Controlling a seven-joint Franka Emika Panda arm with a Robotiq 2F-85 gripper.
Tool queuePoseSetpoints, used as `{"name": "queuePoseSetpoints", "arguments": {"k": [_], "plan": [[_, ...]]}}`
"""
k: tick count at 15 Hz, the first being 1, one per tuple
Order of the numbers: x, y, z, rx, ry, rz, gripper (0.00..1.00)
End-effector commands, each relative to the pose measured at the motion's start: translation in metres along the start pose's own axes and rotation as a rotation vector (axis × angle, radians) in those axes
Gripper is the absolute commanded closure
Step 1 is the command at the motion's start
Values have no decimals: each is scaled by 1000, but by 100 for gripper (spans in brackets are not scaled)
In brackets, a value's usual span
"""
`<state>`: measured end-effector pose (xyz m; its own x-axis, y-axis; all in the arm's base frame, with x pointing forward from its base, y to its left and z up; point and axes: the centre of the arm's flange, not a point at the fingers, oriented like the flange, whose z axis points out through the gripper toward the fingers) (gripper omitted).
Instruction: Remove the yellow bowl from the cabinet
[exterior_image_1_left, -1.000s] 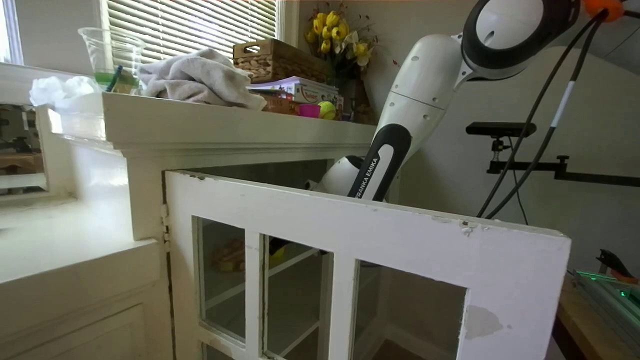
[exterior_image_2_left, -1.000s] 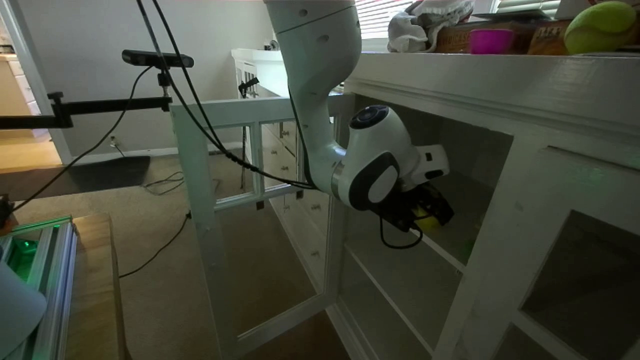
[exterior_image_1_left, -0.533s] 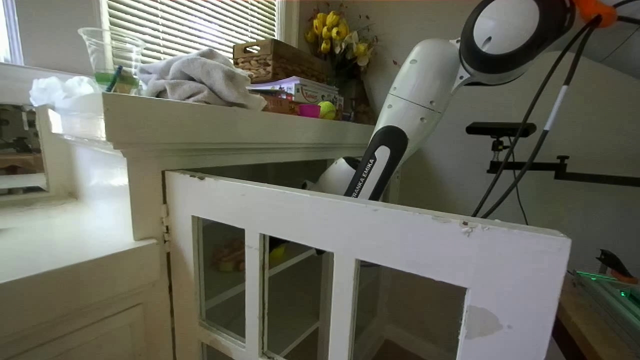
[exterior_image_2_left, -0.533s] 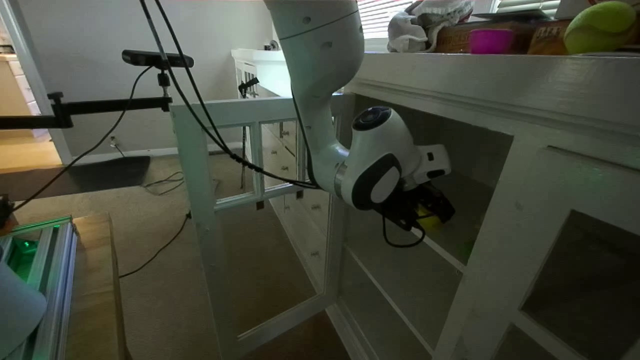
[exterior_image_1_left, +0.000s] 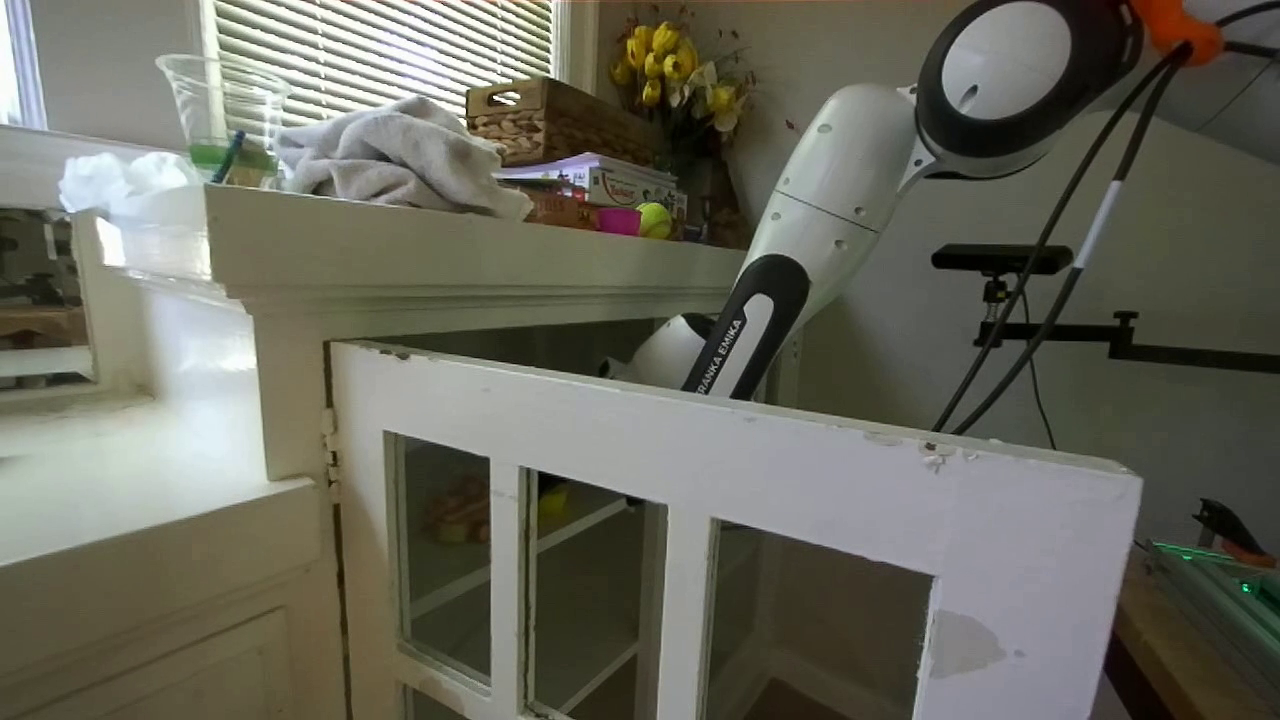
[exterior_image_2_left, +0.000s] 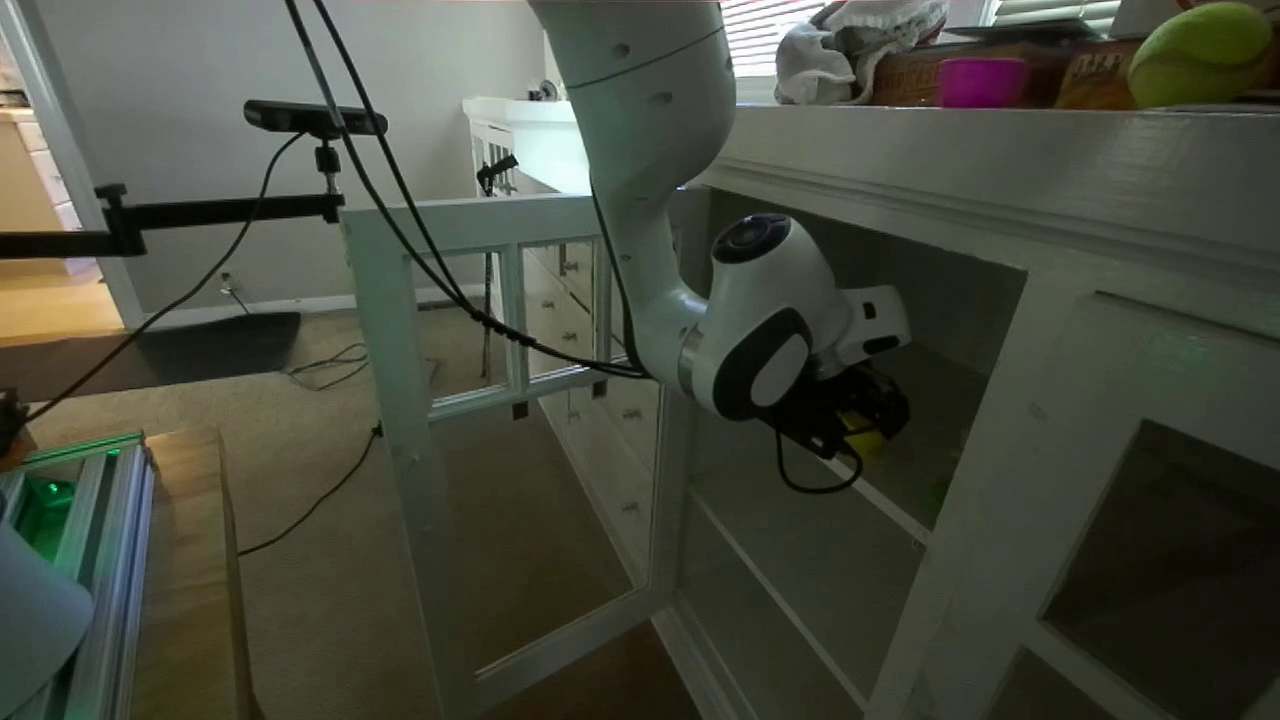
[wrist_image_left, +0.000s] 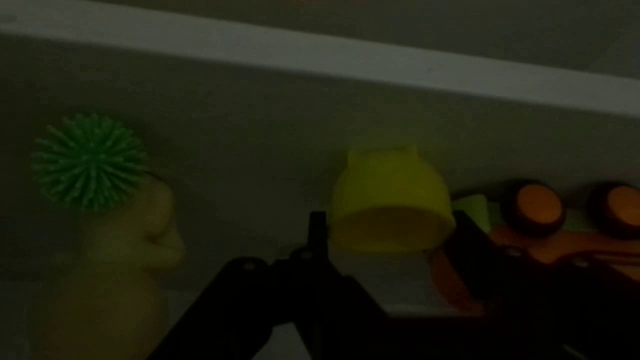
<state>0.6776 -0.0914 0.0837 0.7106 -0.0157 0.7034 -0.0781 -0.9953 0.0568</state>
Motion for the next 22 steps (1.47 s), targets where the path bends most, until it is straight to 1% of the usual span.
{"name": "queuePoseSetpoints", "arguments": {"k": [1,3,7,10,13,17,22], "plan": [[2,2,15,6,4,-18,64],[4,0,9,2,2,-18,65],[6,-1,-27,-19,-29,-3,65],[5,3,-64,-23,-27,3,65],[2,4,-104,-6,-73,32,65],[-15,1,-151,16,-130,27,65],[-46,-4,-209,45,-210,26,65]]}}
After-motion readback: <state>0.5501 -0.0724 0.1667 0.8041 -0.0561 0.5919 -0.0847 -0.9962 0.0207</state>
